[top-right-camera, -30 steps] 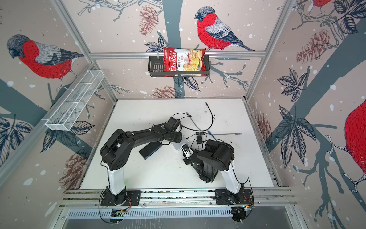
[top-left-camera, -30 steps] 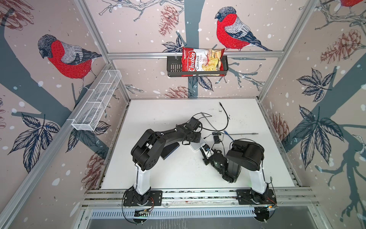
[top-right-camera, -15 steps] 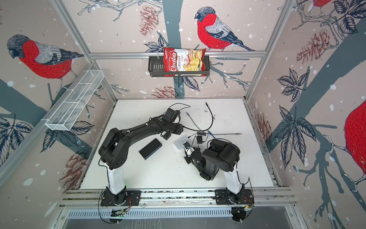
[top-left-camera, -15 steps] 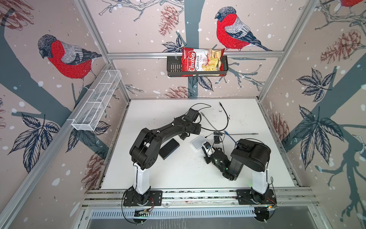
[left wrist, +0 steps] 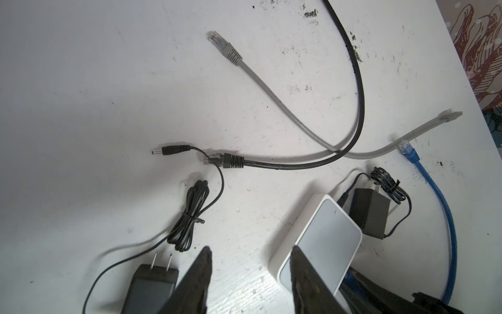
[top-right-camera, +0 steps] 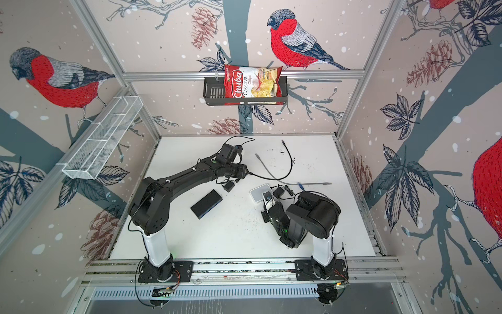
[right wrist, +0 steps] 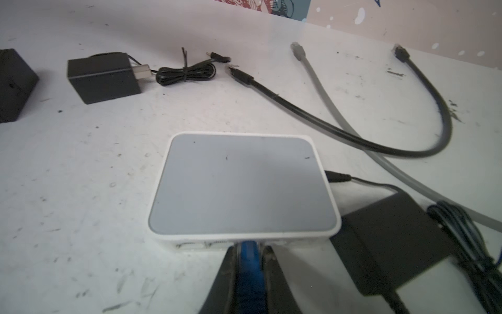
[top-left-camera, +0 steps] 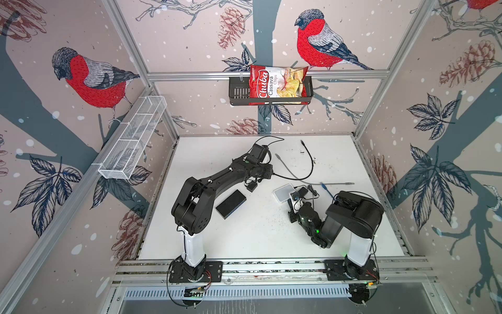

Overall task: Insert the plug into the switch port
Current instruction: 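Open the right gripper off the blue plug and lift it away, then move the right gripper over the router while left gripper holds it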

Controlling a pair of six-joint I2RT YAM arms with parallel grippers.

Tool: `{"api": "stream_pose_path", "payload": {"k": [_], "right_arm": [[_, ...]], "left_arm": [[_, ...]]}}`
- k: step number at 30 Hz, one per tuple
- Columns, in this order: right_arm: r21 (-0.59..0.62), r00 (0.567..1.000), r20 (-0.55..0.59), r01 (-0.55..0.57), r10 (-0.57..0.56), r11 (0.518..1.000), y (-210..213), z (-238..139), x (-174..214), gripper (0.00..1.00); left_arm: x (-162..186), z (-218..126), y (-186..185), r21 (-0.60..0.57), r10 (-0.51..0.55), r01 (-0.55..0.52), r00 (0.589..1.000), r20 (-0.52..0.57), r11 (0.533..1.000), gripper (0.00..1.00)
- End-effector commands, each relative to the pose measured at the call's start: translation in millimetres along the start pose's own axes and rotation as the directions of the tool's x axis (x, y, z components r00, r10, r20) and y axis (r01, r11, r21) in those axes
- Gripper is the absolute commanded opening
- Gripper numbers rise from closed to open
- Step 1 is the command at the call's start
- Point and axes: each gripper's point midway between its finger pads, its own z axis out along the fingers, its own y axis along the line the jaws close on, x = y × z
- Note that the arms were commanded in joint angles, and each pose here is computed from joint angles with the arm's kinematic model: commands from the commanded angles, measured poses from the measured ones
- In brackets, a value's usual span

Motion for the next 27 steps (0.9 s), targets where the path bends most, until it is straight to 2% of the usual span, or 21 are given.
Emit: {"api": "stream_pose_path", "payload": {"k": [1,11,18,21,27], "right_arm": [[0.048,1.000,-0.017,-0.023,0.024,0.999,-11,-2,3,0.19],[0.034,0.999,0.044,-0.022,0.021,0.999,-8,4,-45,0.19],[0.056,0.998,0.039,-0.060,0.058,0.997,-20,9,-60,0.19],[0.067,0.997,0.013,-0.072,0.071,0.995,-25,12,-60,0.20],[0.072,0.988,-0.059,-0.141,0.146,0.987,-34,18,-61,0.28]], "left_arm": [[-8,-5,-2,0.028,0.010,-0.011,0.999,0.035,1.000,0.47],[-7,-13,5,0.023,-0.003,0.001,0.999,0.053,1.000,0.47],[-7,-16,9,0.018,-0.010,0.009,0.998,0.058,1.000,0.47],[-7,-16,8,0.019,-0.010,0.009,0.998,0.061,1.000,0.47],[-8,-17,10,0.019,-0.013,0.012,0.998,0.066,1.000,0.47]]}}
